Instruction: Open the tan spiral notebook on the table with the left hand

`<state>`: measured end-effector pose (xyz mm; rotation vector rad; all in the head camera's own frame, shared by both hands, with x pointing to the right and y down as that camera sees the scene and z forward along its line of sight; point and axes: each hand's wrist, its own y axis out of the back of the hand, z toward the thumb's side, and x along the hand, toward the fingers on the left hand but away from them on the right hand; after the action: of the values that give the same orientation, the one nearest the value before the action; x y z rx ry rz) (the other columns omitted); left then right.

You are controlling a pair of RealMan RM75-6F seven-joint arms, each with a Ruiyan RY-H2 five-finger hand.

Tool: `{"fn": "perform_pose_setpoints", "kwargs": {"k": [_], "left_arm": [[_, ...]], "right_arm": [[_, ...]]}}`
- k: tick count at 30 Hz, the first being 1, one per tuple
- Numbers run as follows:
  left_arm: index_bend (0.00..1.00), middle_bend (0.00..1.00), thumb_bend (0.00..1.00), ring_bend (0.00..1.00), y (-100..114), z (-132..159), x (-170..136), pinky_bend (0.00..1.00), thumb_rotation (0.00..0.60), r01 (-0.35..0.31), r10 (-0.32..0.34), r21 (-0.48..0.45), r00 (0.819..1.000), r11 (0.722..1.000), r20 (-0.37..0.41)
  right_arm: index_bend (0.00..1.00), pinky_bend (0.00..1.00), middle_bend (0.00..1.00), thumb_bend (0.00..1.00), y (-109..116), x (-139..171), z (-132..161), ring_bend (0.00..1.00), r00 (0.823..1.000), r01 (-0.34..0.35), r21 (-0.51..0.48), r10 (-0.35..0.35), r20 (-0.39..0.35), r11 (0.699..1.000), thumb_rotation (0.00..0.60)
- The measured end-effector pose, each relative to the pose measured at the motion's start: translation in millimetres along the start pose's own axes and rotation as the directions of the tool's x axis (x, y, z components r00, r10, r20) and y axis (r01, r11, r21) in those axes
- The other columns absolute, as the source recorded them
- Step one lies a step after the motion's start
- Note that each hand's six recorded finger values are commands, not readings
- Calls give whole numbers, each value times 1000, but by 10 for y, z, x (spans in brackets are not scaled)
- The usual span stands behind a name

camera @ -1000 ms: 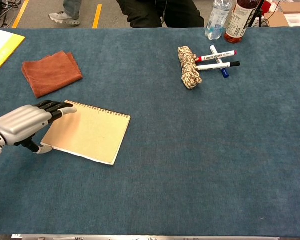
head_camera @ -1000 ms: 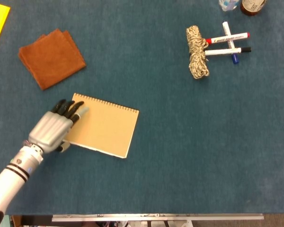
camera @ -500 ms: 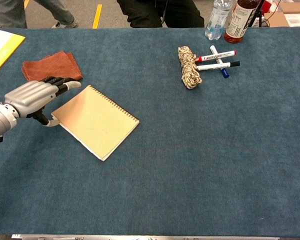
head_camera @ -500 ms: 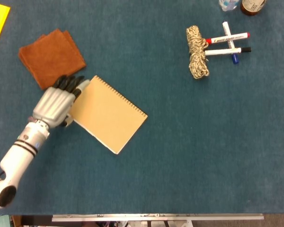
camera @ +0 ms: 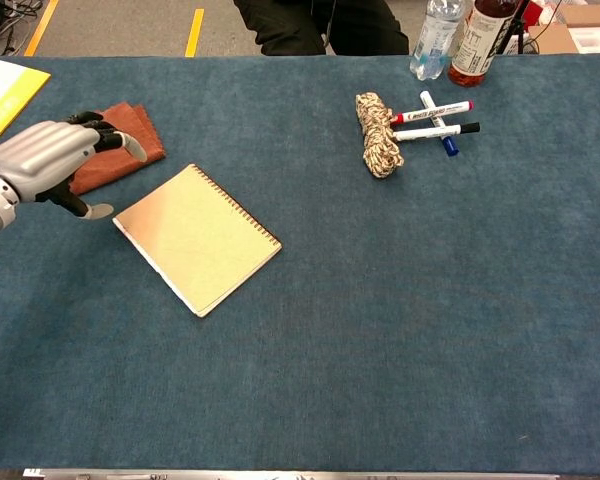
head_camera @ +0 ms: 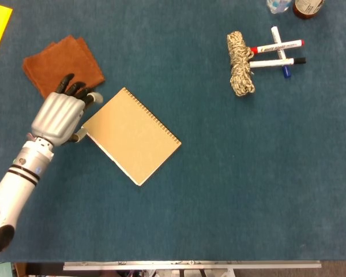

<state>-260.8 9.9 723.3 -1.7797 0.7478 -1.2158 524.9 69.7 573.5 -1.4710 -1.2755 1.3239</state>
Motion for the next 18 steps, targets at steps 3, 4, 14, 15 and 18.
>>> {"fn": "perform_pose_setpoints", "kwargs": {"k": [3, 4, 14, 15, 18], "left_arm": [[312, 297, 204, 179, 69, 29, -59, 0, 600, -4, 4, -30, 1000, 1000, 2], [310, 295, 204, 177, 85, 50, -75, 0, 600, -4, 5, -49, 1000, 999, 5], [256, 267, 204, 94, 114, 547, -92, 0, 189, 72, -44, -187, 988, 980, 147], [256, 266, 204, 85, 103, 610, -74, 0, 145, 83, -52, -187, 985, 979, 165], [257, 258, 204, 53, 51, 815, -10, 0, 70, 115, -76, -176, 973, 978, 218]], "right_arm": [[258, 280, 242, 186, -14, -15, 5, 151, 1000, -3, -3, 3, -4, 1000, 600], [258, 280, 242, 186, -19, -20, 5, 150, 1000, -3, -4, 3, -5, 1000, 600], [258, 280, 242, 186, -50, -25, -37, 151, 1000, -12, -6, 12, 3, 1000, 600], [258, 280, 242, 186, -52, -23, -43, 151, 1000, -13, -5, 13, 5, 1000, 600], [258, 280, 242, 186, -58, -26, -57, 151, 1000, -15, -4, 15, 8, 1000, 600]]}}
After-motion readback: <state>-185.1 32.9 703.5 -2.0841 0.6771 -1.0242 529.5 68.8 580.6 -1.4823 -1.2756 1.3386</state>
